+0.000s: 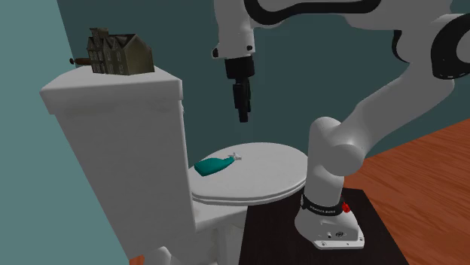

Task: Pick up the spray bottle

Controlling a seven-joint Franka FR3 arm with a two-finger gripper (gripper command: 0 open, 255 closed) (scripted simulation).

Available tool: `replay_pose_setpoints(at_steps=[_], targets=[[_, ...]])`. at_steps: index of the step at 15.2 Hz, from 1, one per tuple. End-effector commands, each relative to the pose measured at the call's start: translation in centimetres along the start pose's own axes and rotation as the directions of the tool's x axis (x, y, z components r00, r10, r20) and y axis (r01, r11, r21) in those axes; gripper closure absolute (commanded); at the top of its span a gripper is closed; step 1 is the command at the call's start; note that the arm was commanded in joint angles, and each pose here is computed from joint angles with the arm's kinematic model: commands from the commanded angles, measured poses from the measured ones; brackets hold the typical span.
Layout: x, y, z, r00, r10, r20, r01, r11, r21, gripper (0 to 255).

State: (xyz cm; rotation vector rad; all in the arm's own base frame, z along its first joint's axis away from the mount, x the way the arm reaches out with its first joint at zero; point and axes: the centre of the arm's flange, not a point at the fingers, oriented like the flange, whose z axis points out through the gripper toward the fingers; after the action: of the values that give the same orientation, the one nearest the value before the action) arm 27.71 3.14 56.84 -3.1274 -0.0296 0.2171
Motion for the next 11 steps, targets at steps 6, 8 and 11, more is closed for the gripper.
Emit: replay_pose_setpoints(at_steps=[6, 8, 11], targets=[[0.3, 5.2, 4.2, 0.994, -0.108, -0.018, 0.108, 0.994, 0.003, 0], [0.6, 7.2, 5.9, 0.988, -0.151, -0.026, 0.151, 0.988, 0.004, 0], [1.3, 10.2, 8.4, 0.976, -0.215, -0.037, 0.216, 0.976, 0.004, 0]])
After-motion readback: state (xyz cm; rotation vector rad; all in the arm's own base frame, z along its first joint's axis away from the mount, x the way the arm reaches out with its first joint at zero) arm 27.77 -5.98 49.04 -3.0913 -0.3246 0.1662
